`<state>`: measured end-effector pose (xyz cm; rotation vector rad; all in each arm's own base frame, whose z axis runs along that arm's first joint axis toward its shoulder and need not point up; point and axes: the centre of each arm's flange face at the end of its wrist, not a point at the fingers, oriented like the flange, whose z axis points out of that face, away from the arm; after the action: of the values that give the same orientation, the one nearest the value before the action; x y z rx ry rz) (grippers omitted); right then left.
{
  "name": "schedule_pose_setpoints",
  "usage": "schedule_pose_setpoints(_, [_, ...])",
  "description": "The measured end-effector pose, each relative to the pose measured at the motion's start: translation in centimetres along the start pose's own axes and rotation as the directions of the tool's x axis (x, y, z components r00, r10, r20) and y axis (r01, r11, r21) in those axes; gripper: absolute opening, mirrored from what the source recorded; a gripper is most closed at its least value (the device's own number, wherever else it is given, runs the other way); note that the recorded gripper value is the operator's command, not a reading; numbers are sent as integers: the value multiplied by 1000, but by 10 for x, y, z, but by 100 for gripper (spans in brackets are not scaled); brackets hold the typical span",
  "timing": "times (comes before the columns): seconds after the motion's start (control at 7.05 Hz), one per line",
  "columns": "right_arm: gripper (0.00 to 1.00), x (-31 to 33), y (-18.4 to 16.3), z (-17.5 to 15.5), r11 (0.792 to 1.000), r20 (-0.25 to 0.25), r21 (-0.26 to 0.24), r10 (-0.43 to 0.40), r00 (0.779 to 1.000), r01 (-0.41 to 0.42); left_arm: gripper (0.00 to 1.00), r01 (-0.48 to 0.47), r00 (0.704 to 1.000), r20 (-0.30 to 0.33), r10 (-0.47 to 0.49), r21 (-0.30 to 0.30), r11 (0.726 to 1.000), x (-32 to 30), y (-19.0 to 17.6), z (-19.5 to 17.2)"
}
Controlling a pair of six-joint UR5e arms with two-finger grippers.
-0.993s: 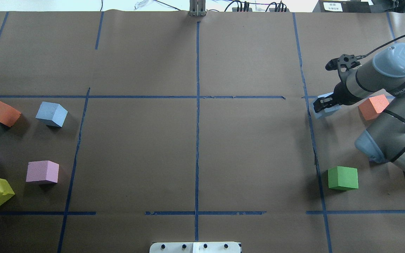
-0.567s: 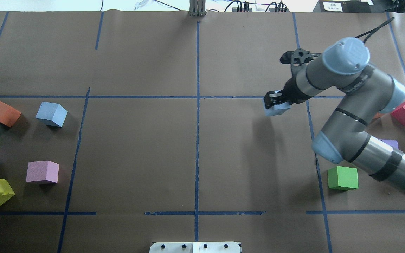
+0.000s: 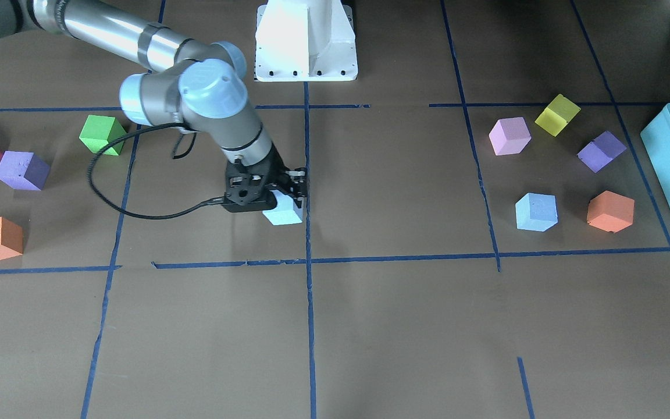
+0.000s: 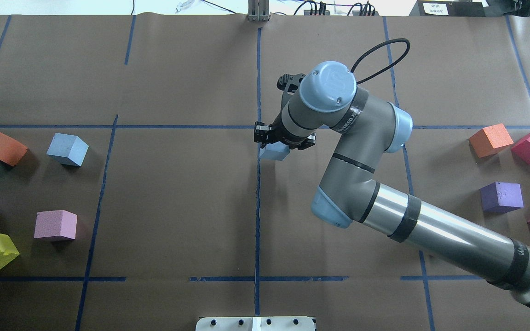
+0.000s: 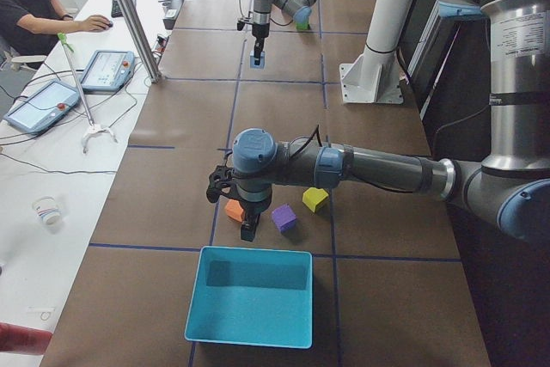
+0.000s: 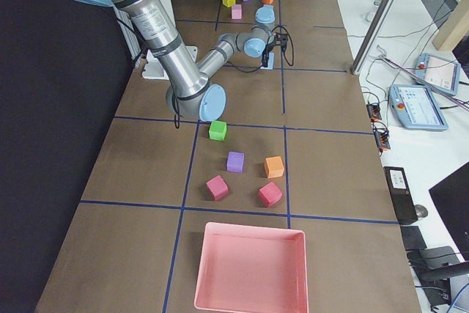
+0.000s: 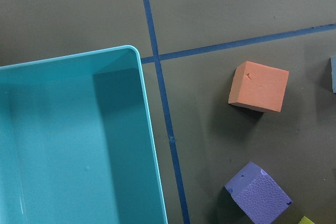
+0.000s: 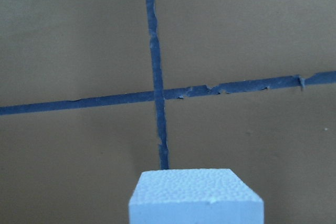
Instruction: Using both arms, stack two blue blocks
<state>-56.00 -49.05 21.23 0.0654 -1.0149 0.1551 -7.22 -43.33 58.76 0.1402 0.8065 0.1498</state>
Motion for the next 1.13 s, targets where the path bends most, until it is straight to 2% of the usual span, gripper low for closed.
schedule_pose_setpoints(0.28, [1, -14, 22, 23, 999, -51, 13, 33, 998, -33, 100, 1, 1000, -2, -1, -1, 1000, 0, 2, 0])
schedule_pose_setpoints(0.57, [2, -17, 32, 42, 999, -99, 26, 28, 995, -25, 100, 19, 1000, -3, -19, 0, 1000, 1, 3, 0])
schedule_pose_setpoints(0.71, [13, -21, 33, 49, 999, -111, 24, 26, 994, -23, 100, 39, 999, -3, -39, 1, 999, 1, 2, 0])
schedule_pose_setpoints(0.99, [51, -24, 35, 53, 1000, -118, 20, 10, 993, -8, 100, 51, 999, -3, -51, 1, 999, 2, 2, 0])
schedule_pose_setpoints(1.13, [77, -24, 37, 55, 1000, -121, 16, -8, 993, 10, 100, 52, 999, -6, -52, 1, 999, 2, 2, 0])
